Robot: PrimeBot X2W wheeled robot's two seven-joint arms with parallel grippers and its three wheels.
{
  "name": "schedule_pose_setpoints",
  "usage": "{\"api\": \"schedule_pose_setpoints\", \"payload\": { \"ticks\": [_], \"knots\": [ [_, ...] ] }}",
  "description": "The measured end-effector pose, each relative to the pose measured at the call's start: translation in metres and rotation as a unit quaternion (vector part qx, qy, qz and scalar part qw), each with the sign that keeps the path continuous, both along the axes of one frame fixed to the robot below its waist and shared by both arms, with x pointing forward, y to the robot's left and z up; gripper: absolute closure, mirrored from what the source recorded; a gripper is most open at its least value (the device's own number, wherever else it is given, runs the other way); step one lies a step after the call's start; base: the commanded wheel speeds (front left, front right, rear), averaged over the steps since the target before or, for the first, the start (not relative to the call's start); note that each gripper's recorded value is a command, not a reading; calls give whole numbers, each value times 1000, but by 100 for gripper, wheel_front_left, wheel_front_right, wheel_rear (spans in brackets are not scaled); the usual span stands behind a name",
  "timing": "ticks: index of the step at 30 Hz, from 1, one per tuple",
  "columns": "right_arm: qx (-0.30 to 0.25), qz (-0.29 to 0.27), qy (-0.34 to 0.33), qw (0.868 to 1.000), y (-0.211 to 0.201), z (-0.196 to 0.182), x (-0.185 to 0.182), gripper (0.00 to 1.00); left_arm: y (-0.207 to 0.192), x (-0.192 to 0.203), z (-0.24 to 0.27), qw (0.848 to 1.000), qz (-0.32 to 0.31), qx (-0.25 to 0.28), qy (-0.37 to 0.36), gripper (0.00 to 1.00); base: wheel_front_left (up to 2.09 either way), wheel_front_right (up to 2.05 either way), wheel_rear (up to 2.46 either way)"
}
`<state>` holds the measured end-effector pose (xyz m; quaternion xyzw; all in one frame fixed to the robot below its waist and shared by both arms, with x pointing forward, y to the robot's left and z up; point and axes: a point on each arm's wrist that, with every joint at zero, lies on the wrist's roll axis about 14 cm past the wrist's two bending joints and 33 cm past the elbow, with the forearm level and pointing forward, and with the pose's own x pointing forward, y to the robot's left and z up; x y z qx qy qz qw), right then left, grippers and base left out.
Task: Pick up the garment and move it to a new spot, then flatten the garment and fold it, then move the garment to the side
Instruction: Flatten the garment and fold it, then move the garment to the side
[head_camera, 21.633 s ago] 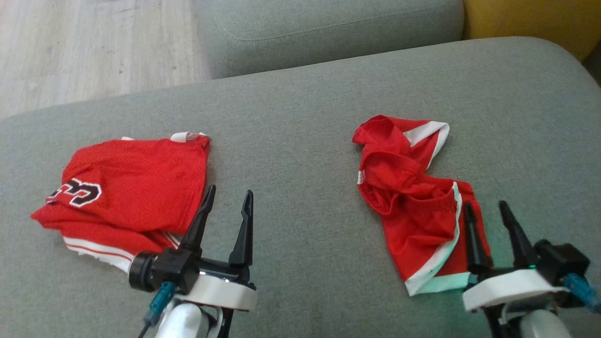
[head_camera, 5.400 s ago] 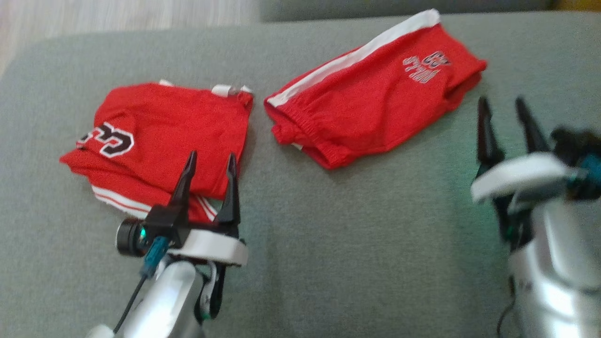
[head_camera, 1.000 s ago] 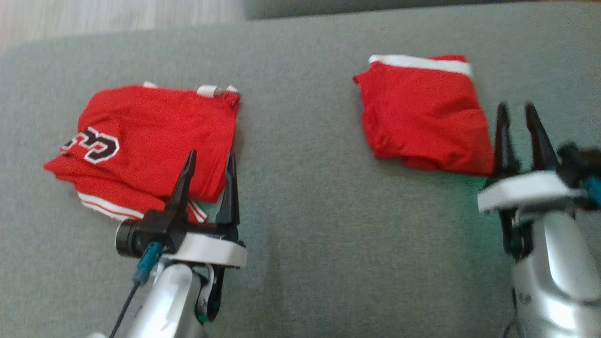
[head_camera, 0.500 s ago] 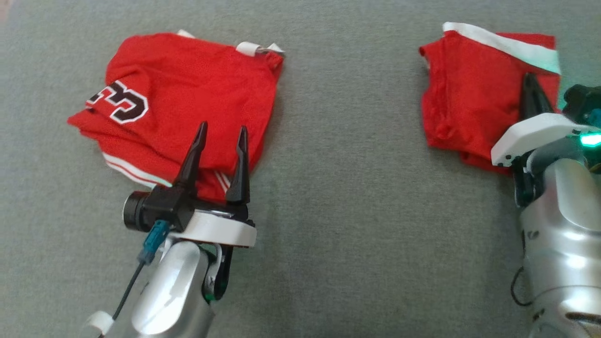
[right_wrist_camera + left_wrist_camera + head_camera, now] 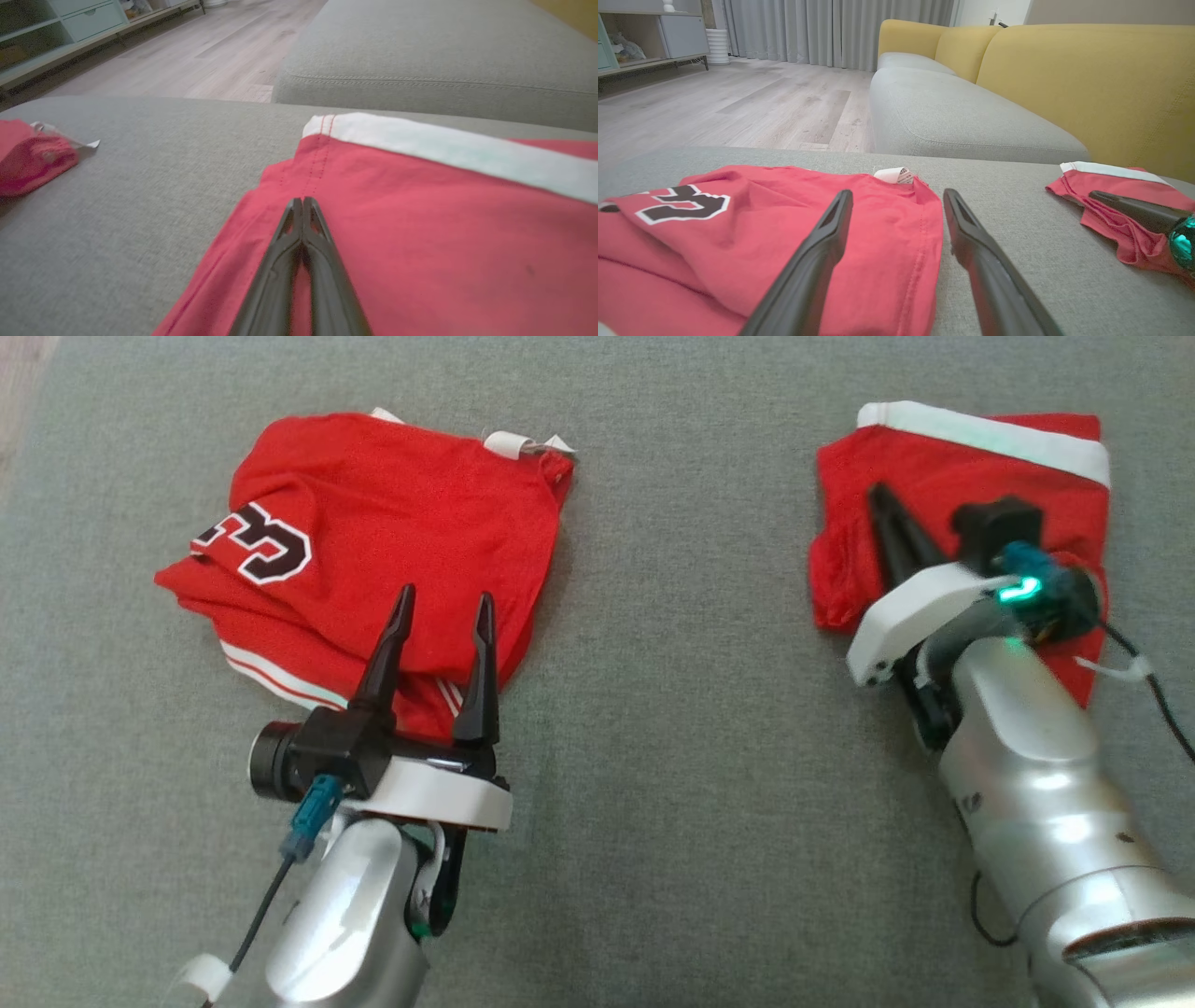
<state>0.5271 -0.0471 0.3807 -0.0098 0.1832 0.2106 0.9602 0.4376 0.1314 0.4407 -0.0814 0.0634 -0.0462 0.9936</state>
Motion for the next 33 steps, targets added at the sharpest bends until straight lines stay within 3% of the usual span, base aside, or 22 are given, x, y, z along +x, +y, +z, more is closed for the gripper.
{"api": "schedule_pose_setpoints", "payload": {
  "ticks": [6,11,14,22,23,24,25,33],
  "knots": [
    [-2,0,-5,1000,-4,7,-8,100,-5,0,8,1000,-6,-2,-10,0,0,0,0],
    [27,-48,-32,998,-28,27,-12,100,-9,-1,18,1000,-10,-6,-23,0,0,0,0],
    [56,-102,-75,990,-59,54,-17,100,-12,-6,24,999,-12,-10,-30,0,0,0,0],
    [79,-182,-115,973,-116,71,-82,100,-27,-21,36,999,-26,-18,-42,0,0,0,0],
    [82,-189,-117,971,-121,73,-90,90,-28,-22,37,999,-27,-19,-43,0,0,0,0],
    [82,-193,-122,970,-124,75,-97,34,-28,-23,37,999,-27,-19,-44,0,0,0,0],
    [82,-197,-126,969,-127,77,-103,0,-29,-25,38,998,-26,-20,-44,0,0,0,0],
    [79,-213,-120,966,-138,72,-126,0,-33,-34,30,999,-32,-19,-32,0,0,0,0]
  ]
}}
